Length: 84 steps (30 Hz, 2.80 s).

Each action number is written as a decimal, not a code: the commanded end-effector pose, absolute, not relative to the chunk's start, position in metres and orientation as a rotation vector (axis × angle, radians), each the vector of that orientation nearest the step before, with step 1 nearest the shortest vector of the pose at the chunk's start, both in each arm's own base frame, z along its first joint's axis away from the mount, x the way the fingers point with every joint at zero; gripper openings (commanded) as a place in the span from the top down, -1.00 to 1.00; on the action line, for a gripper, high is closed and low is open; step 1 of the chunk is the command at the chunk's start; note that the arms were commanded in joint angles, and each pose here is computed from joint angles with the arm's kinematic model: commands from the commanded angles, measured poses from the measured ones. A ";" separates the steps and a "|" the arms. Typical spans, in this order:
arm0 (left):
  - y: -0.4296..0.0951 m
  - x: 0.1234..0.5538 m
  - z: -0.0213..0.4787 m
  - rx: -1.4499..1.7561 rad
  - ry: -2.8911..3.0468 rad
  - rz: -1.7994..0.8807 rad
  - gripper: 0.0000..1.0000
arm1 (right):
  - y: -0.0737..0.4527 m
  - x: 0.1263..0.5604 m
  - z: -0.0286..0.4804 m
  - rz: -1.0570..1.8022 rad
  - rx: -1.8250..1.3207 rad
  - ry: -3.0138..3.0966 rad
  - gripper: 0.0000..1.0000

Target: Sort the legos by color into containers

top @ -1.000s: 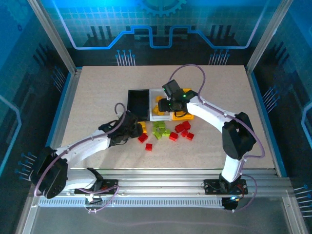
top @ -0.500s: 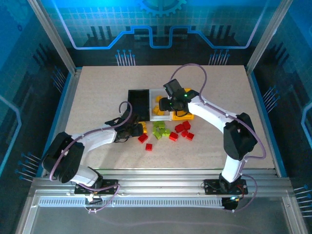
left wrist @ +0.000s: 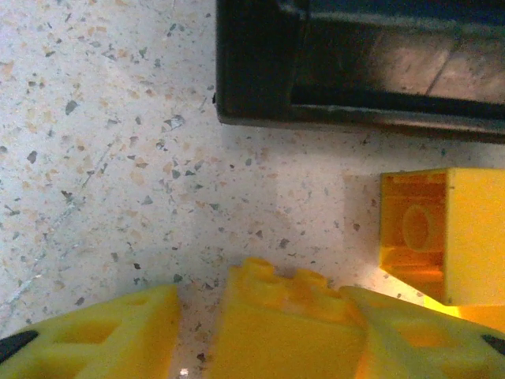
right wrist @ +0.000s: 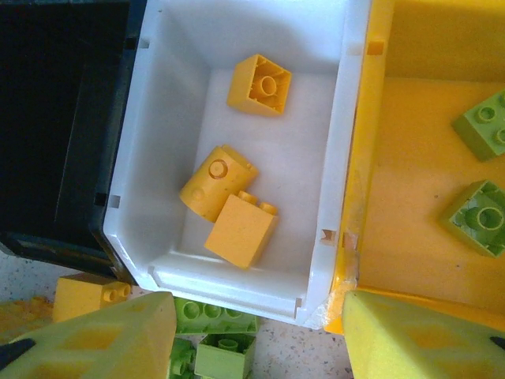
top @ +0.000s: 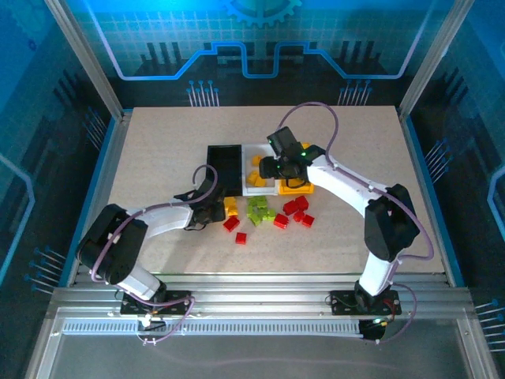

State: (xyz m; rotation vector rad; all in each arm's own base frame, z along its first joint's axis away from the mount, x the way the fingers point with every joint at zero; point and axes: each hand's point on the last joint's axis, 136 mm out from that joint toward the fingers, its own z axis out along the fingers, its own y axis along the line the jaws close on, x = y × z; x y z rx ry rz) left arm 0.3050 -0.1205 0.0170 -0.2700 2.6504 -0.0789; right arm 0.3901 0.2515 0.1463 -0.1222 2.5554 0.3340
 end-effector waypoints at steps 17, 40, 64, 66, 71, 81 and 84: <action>-0.193 0.321 0.158 -0.088 2.412 -0.290 0.36 | 0.216 0.374 0.160 0.359 -0.001 2.509 -0.16; -0.308 0.464 0.133 -0.022 2.483 -0.287 -0.12 | 0.160 0.298 0.136 0.302 0.038 2.578 -0.21; -0.230 0.303 0.163 -0.096 2.435 -0.525 -0.98 | 0.126 0.255 0.037 0.069 0.028 2.867 -0.25; -0.218 0.293 0.154 -0.115 2.456 -0.496 -0.98 | 0.126 0.254 0.031 0.053 0.028 2.882 -0.26; -0.201 0.279 0.141 -0.155 2.470 -0.462 -0.98 | 0.124 0.260 0.024 0.009 0.053 2.883 -0.26; -0.201 0.279 0.130 -0.152 2.499 -0.435 -0.98 | 0.111 0.269 0.019 -0.117 0.121 2.878 -0.20; -0.201 0.278 0.127 -0.153 2.503 -0.437 -0.98 | 0.098 0.269 0.015 -0.158 0.172 2.879 -0.18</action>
